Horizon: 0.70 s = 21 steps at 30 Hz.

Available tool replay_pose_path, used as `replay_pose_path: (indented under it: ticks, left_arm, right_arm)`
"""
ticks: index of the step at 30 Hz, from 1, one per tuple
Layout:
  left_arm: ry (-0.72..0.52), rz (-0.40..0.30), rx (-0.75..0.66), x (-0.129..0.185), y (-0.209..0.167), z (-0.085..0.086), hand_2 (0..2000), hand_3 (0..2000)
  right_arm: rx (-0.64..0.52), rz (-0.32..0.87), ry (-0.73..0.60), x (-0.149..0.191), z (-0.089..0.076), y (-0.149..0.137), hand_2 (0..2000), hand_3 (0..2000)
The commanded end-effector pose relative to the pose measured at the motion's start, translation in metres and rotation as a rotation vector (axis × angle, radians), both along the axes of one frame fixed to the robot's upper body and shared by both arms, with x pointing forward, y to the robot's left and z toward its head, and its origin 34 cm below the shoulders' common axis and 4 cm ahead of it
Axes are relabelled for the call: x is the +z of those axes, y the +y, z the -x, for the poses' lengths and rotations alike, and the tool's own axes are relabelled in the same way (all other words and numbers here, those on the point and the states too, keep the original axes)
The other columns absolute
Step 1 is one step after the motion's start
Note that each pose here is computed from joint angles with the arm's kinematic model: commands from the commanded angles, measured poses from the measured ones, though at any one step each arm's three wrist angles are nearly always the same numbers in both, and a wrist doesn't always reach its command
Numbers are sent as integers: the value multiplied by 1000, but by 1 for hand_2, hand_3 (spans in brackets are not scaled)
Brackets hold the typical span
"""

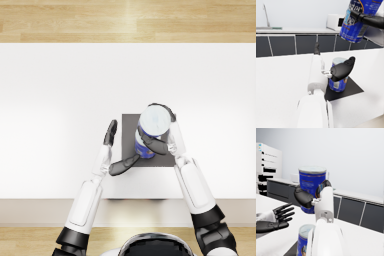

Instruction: Pick up the blue can on the left and place it in the middle, then pick up the blue can on the right and place it on top of the can in the middle

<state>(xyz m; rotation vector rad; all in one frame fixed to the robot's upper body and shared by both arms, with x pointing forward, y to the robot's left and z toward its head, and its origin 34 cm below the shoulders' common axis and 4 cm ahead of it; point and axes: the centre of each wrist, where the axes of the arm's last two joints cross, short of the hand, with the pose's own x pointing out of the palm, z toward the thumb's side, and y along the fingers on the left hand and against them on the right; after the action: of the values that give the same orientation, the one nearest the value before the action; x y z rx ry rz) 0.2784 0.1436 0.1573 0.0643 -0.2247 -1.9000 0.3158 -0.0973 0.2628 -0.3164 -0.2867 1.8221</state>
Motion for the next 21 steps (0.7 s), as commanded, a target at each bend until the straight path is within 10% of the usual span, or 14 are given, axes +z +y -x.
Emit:
replay_pose_path:
  ticks: [1,19,20,21]
  left_arm:
    - [-113,42,68,30,25,14,0,0]
    - [-211,109,126,58,36,20,0,0]
    - [-204,109,127,56,36,20,0,0]
    - [-204,110,124,56,35,20,0,0]
  right_arm:
    - [-3,15,26,-2,-5,8,2000,1520]
    - [-95,49,265,-64,-15,13,2000,1520]
    - [-92,48,263,-65,-15,13,639,1193]
    - [-86,49,263,-65,-15,15,0,867]
